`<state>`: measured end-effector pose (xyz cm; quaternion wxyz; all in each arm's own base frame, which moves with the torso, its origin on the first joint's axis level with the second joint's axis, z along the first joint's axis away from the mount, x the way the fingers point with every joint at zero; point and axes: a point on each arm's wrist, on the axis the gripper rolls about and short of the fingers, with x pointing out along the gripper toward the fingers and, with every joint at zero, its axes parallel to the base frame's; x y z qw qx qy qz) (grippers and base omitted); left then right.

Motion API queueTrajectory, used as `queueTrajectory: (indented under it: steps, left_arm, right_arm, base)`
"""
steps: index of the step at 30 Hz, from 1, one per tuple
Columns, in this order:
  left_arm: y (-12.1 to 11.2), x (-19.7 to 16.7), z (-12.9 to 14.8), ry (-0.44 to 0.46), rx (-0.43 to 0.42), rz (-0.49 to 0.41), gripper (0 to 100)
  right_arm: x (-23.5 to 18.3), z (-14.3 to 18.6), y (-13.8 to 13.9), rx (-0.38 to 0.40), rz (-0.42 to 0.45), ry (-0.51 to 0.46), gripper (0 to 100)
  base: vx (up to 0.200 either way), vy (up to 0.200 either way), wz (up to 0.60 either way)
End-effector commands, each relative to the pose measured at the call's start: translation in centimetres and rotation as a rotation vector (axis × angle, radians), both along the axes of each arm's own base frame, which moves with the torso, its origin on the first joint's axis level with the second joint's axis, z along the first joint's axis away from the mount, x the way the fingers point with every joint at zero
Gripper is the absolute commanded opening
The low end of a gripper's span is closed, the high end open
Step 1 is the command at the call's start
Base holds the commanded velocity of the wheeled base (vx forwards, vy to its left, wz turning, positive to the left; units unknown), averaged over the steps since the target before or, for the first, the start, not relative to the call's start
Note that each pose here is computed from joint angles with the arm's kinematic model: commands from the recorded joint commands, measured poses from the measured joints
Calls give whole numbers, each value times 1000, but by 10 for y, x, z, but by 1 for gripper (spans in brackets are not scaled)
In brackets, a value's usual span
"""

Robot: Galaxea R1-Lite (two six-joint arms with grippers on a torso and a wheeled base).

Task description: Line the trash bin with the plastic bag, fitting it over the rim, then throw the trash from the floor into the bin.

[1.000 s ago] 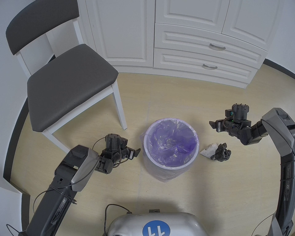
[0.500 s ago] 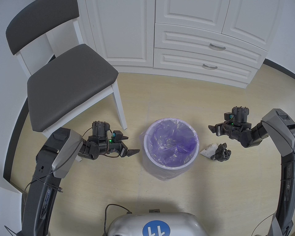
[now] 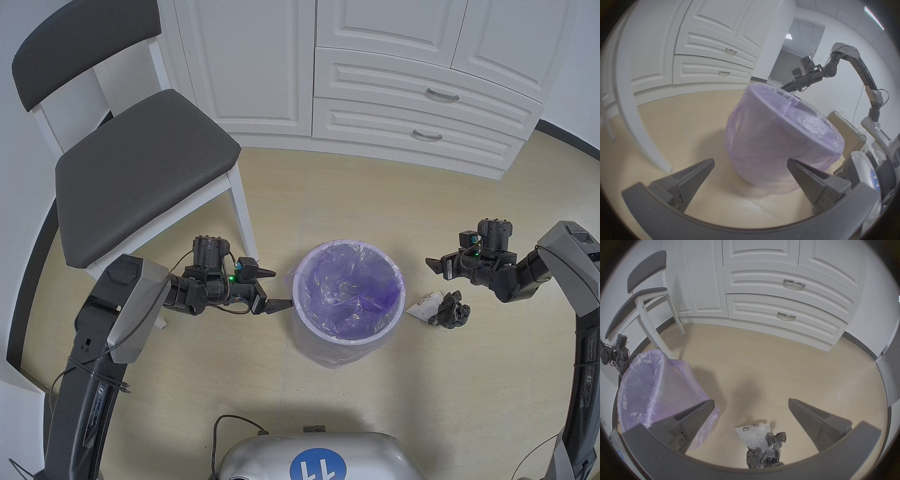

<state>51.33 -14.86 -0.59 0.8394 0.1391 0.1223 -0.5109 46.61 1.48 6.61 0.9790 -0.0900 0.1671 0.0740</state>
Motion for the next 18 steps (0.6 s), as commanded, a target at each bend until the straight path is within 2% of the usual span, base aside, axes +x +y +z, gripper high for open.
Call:
queueTrajectory:
  steps: [1, 10, 11, 18]
  left_arm:
    - [-9, 4, -9, 14, -4, -25, 100]
    - [-11, 2, -26, 76, -7, -62, 100]
    - [-11, 2, -26, 78, -8, -62, 0]
    - [-11, 3, -22, 70, -14, -62, 0]
  right_arm:
    - [0, 2, -3, 0, -5, -4, 100]
    - [1, 0, -3, 0, -5, -2, 100]
    - [1, 0, -3, 0, -5, -2, 100]
    - [1, -1, -3, 0, -5, -1, 100]
  base:
    - [0, 0, 0]
    - [0, 0, 0]
    - [0, 0, 0]
    - [0, 0, 0]
